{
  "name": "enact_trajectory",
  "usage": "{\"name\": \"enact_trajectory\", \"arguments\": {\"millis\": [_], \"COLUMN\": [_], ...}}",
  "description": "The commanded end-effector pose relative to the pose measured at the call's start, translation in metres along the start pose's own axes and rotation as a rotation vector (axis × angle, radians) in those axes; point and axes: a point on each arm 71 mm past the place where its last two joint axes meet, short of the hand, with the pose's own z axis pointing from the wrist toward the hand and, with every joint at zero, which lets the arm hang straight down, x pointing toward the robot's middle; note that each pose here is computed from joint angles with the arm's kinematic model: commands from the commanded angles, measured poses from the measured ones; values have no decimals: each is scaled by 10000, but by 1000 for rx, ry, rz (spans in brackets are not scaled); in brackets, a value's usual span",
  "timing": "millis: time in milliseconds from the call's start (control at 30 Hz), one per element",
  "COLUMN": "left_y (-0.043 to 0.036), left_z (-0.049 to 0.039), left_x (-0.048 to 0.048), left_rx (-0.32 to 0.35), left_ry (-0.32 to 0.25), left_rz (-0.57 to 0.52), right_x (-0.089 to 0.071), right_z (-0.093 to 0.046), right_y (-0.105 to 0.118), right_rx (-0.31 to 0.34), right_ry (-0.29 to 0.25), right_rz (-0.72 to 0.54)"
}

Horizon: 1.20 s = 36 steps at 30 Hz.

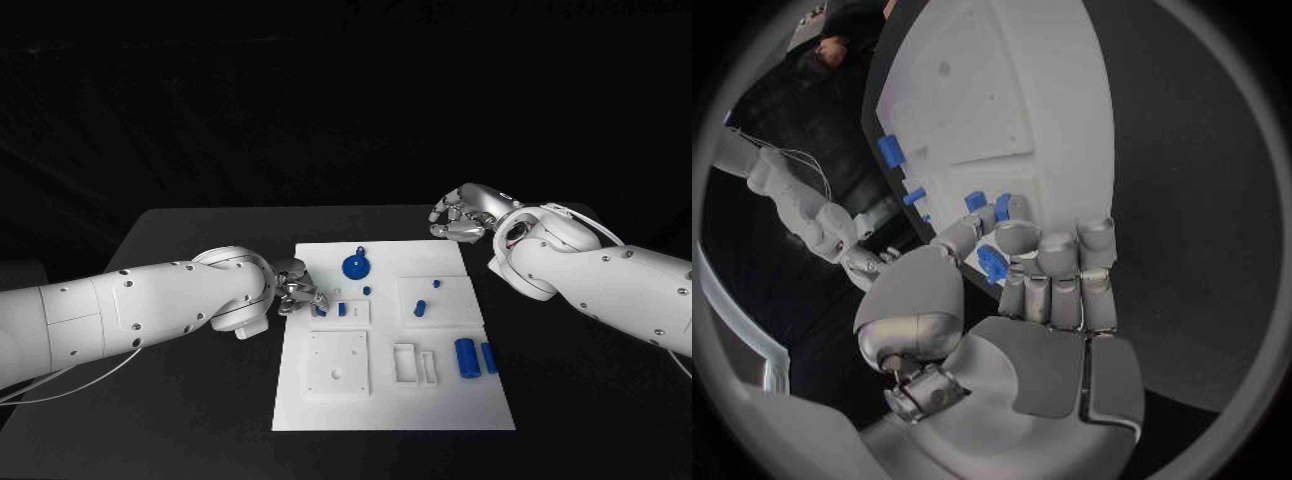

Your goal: Assemble the parts on the task board

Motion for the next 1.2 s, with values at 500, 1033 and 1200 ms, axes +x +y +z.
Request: {"name": "enact_trajectory", "arguments": {"millis": [500, 1033, 1200], "left_y": [23, -43, -54], "left_z": [8, 16, 20], "left_x": [19, 54, 56], "left_rx": [-6, 7, 12], "left_ry": [13, 26, 26], "left_rz": [47, 45, 41], "right_x": [6, 6, 6], "right_z": [0, 0, -1], "right_y": [3, 3, 4], "right_rx": [-7, -7, -7], "right_ry": [5, 5, 5], "right_rz": [1, 1, 1]}}
